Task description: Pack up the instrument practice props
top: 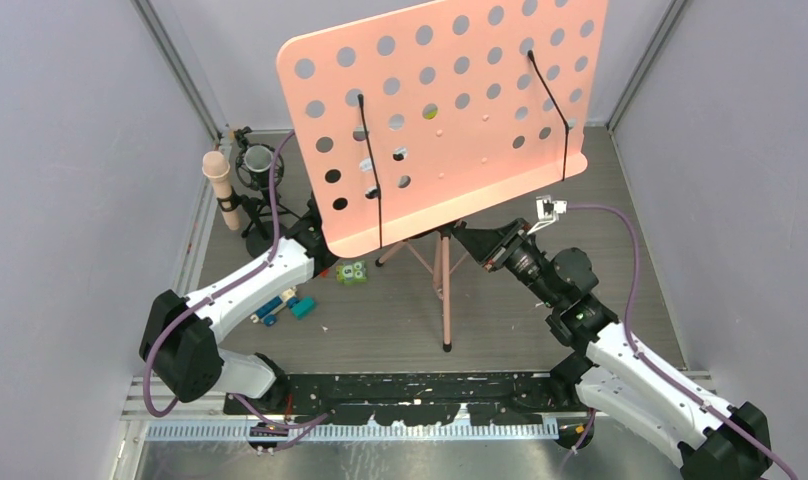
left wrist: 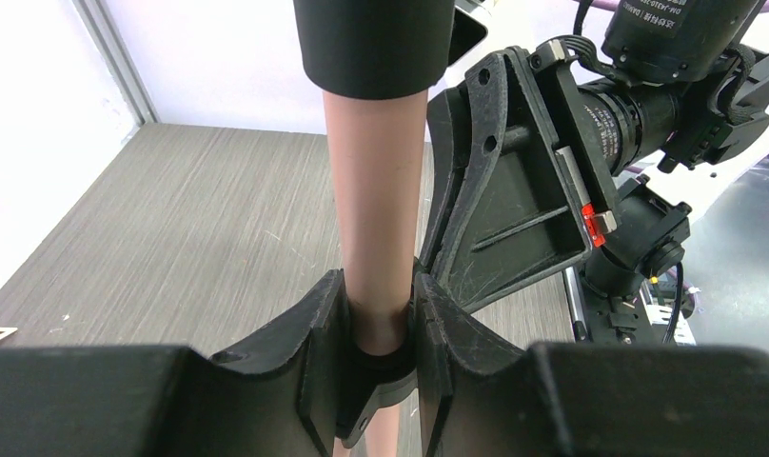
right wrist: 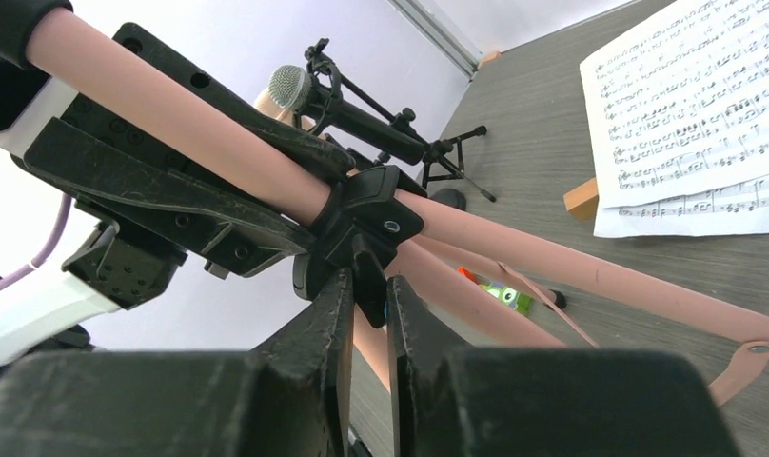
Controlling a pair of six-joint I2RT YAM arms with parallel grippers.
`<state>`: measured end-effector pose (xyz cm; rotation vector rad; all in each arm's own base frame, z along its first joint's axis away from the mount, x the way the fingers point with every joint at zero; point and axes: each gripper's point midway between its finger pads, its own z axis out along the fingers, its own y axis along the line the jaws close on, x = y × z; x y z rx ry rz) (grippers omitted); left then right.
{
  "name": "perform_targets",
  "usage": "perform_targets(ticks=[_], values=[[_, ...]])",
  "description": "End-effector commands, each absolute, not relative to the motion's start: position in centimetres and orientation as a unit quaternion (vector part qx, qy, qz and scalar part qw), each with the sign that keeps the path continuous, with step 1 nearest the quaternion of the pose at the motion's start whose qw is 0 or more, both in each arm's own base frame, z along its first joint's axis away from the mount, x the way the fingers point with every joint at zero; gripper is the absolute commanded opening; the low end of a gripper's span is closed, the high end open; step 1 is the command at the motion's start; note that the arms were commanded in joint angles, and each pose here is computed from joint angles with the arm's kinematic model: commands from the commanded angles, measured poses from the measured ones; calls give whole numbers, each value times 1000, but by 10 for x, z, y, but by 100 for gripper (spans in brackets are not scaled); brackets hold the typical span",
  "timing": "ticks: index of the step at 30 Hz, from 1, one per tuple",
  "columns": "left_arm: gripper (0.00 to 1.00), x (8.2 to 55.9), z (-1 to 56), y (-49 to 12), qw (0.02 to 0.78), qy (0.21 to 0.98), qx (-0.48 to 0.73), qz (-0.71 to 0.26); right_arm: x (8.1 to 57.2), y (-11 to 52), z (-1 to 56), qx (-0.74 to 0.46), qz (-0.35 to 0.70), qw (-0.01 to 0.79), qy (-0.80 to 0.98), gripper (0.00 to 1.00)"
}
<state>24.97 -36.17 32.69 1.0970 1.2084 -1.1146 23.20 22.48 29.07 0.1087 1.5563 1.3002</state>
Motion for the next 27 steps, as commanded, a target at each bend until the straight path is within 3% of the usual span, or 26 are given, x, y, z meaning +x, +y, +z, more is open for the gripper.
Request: perform_targets(ticks=[1,9,27], values=[[0,245,301,-360,514,542,471,-469,232,219,321,11,528,581,619,8],[0,241,295,-364,501,546,481,-468,230,232,318,-161,447,637,608,1],[0,237,296,-367,495,542,486,-475,225,237,309,-499,199,695,477,1]])
